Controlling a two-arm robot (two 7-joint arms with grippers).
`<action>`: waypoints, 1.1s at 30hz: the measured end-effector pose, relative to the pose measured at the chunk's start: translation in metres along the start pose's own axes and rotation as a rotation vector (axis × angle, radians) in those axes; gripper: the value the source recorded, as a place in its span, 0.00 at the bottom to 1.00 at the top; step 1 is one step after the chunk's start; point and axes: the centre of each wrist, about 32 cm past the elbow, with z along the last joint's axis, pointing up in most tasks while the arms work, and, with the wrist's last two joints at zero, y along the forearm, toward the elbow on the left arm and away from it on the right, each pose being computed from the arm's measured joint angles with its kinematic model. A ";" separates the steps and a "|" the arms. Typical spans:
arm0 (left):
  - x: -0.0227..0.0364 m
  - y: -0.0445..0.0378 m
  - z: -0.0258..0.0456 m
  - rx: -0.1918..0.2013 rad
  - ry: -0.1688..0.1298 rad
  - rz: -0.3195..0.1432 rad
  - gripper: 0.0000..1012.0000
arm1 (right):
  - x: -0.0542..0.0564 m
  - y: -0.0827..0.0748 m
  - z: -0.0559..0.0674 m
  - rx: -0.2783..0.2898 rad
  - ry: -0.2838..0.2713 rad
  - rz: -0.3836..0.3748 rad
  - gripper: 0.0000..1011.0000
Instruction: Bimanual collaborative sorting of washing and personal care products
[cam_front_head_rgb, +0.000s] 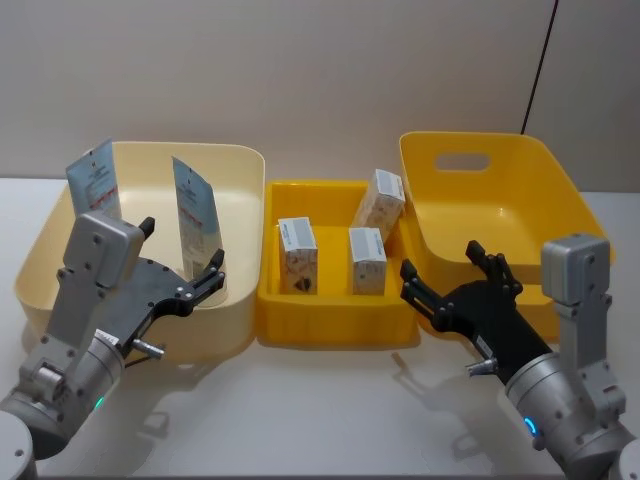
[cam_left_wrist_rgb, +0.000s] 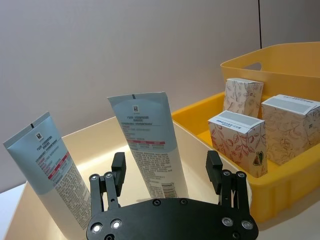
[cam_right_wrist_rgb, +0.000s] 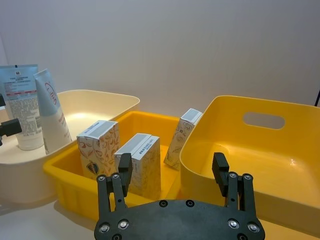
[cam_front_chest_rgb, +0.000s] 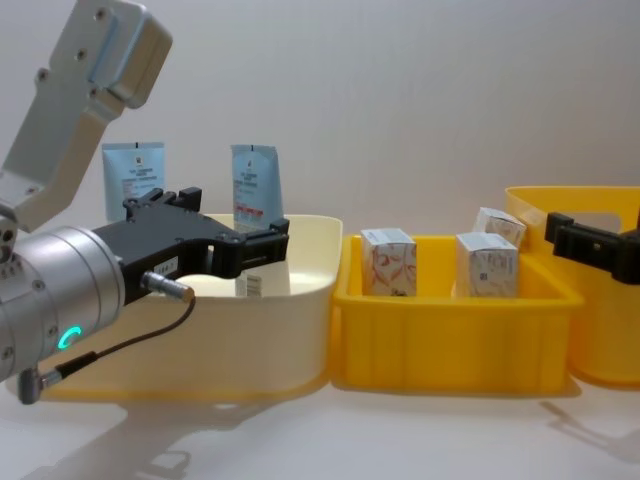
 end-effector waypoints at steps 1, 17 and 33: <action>0.0000 0.0000 0.0000 0.000 0.000 0.000 0.99 | 0.000 0.000 0.000 0.000 0.000 0.000 0.99; 0.0000 0.0000 0.0000 0.000 0.000 0.000 0.99 | 0.000 0.000 0.000 0.000 0.000 0.000 0.99; 0.0000 0.0000 0.0000 0.000 0.000 0.000 0.99 | 0.000 0.000 0.000 0.000 0.000 0.000 0.99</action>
